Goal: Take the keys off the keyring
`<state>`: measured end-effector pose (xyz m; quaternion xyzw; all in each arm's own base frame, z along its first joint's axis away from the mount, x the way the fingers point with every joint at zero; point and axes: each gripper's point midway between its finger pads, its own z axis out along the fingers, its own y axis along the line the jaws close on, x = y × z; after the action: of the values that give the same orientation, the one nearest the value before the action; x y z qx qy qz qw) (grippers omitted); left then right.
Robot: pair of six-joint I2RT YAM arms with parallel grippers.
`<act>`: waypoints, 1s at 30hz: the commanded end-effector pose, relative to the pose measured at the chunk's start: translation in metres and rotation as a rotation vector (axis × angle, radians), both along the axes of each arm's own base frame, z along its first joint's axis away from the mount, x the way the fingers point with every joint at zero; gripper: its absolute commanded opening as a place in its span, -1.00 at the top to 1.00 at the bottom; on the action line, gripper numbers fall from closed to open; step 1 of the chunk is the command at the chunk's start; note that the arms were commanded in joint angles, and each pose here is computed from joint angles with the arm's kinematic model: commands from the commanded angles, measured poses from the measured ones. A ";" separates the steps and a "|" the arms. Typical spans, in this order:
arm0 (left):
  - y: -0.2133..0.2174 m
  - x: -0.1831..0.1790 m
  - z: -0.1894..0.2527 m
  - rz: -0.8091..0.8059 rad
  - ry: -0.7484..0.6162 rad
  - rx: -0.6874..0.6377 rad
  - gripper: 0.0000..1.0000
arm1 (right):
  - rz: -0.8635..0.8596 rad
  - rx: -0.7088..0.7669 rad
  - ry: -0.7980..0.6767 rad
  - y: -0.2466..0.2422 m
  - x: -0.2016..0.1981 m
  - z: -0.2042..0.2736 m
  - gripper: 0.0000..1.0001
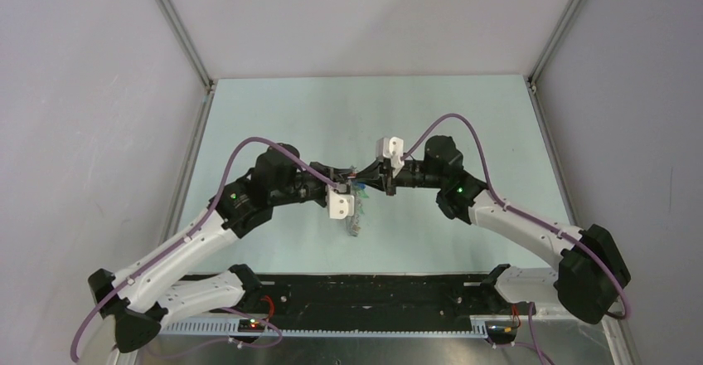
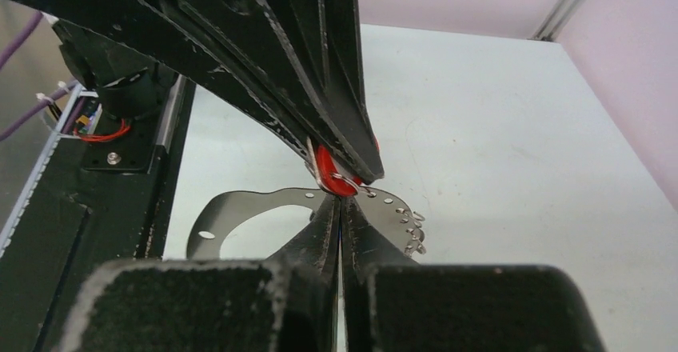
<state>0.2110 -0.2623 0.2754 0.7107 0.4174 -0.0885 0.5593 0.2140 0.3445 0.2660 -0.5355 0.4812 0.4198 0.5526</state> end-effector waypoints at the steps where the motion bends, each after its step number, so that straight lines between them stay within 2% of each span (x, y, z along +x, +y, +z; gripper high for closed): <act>1: -0.008 0.006 0.018 -0.001 -0.028 -0.052 1.00 | -0.057 0.047 -0.166 0.001 0.002 0.043 1.00; 8: -0.008 0.018 0.014 0.069 0.010 -0.043 1.00 | -0.132 0.010 -0.307 -0.002 0.000 0.049 1.00; 12: -0.008 0.024 0.013 0.099 0.025 -0.043 1.00 | -0.152 0.039 -0.348 -0.004 -0.003 0.053 1.00; 14: -0.008 0.024 0.014 0.106 0.029 -0.047 1.00 | -0.174 0.038 -0.330 -0.006 0.001 0.051 0.76; 15: -0.007 0.025 0.015 0.113 0.029 -0.048 1.00 | -0.178 0.035 -0.321 -0.006 0.002 0.050 0.55; 17: -0.006 0.028 0.019 0.134 0.030 -0.058 1.00 | -0.189 0.029 -0.285 -0.007 0.005 0.045 0.33; 19: -0.004 0.031 0.021 0.162 0.037 -0.063 1.00 | -0.199 0.035 -0.252 -0.010 0.007 0.044 0.24; 30: 0.003 0.042 0.028 0.259 0.058 -0.090 1.00 | -0.224 0.077 -0.099 -0.022 0.010 0.035 0.18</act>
<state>0.2441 -0.2581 0.2575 0.6617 0.5255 -0.0638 0.5310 0.2268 0.3262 0.2863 -0.5042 0.4967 0.3198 0.6299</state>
